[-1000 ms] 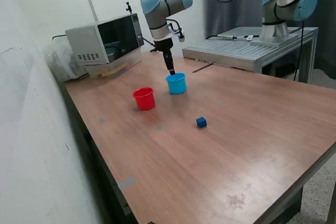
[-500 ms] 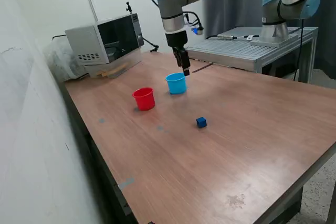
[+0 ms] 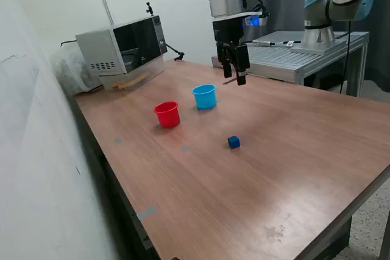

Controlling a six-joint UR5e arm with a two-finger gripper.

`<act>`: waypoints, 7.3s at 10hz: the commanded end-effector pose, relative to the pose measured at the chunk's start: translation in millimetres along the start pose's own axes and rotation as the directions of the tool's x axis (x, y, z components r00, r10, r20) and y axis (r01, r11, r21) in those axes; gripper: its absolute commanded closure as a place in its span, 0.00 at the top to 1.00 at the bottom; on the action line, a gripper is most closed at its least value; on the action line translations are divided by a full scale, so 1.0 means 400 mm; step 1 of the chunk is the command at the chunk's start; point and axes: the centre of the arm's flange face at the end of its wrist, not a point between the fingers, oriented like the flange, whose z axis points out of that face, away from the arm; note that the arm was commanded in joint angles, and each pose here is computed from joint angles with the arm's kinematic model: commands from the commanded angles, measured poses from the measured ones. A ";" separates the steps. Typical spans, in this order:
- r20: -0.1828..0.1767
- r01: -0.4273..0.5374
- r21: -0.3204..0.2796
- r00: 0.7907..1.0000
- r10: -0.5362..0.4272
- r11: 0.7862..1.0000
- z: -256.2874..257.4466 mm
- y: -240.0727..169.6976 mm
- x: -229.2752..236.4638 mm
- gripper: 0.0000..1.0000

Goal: Place red objects in the red bin, and blue objects in the blue bin.

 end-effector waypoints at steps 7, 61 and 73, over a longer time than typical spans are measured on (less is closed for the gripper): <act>0.017 -0.017 0.019 1.000 0.016 1.000 0.353 0.080 0.090 1.00; 0.211 -0.138 0.112 0.971 0.112 0.984 -0.058 -0.042 -0.643 1.00; 0.041 0.194 0.407 0.972 -0.230 0.892 -0.381 -0.707 -0.424 1.00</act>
